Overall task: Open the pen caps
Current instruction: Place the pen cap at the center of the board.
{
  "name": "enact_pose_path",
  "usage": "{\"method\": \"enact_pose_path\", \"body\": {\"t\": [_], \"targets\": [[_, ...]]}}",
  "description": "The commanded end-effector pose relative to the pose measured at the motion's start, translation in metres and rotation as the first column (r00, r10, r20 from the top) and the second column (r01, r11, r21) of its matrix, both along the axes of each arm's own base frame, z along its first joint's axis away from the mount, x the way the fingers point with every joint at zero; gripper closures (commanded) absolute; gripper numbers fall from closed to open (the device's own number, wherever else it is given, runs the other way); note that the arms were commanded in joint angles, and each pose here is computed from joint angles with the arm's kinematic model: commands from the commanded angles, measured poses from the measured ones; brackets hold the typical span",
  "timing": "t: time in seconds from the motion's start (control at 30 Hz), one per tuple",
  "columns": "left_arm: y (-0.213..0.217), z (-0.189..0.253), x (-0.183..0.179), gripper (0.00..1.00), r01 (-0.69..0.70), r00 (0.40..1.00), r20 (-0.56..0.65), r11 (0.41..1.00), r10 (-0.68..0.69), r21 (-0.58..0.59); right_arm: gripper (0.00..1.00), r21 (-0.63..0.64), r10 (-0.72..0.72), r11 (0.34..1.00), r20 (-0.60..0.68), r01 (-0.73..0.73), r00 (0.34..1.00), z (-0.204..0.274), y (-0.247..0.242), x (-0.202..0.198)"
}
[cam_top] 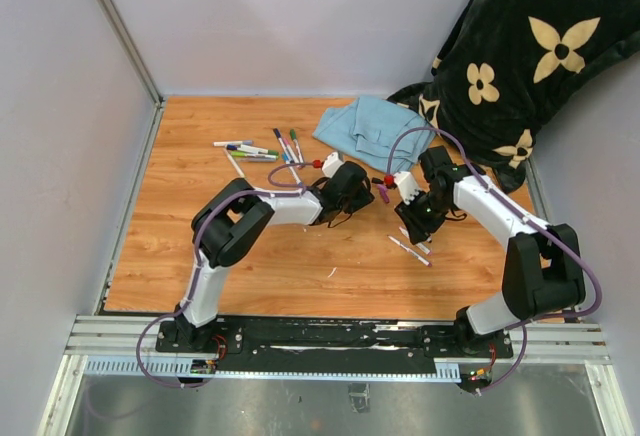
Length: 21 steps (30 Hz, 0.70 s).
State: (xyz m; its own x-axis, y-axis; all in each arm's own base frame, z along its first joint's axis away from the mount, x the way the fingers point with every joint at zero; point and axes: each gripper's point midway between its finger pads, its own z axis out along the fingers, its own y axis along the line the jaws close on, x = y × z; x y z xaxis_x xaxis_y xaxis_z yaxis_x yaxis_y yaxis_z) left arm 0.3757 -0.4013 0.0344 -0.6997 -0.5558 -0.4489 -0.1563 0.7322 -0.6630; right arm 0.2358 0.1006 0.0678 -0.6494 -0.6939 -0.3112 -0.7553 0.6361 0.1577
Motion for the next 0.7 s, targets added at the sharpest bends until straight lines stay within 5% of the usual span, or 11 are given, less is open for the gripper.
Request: {"method": "enact_pose_path", "body": {"t": [0.0,0.3,0.5,0.67], "targets": [[0.018,0.023,0.003,0.62,-0.022,0.999,0.045,0.998,0.019,0.061,0.62,0.023,-0.003,1.0,0.025,0.003,1.0,0.013,-0.002,0.004],[0.058,0.095,-0.018,0.61,0.041,0.967,0.245,0.992,-0.069,0.12,0.62,0.038,-0.001,0.999,0.029,0.0,1.0,0.015,-0.001,0.004],[0.097,0.117,-0.059,0.58,0.181,0.878,0.401,0.958,-0.26,0.224,0.61,0.054,0.006,0.999,0.035,-0.008,0.999,0.017,0.001,0.003],[0.151,0.118,-0.085,0.32,0.095,0.852,0.478,0.96,-0.215,0.263,0.61,0.062,0.012,0.998,0.038,-0.014,0.999,0.019,0.002,0.003]]}}
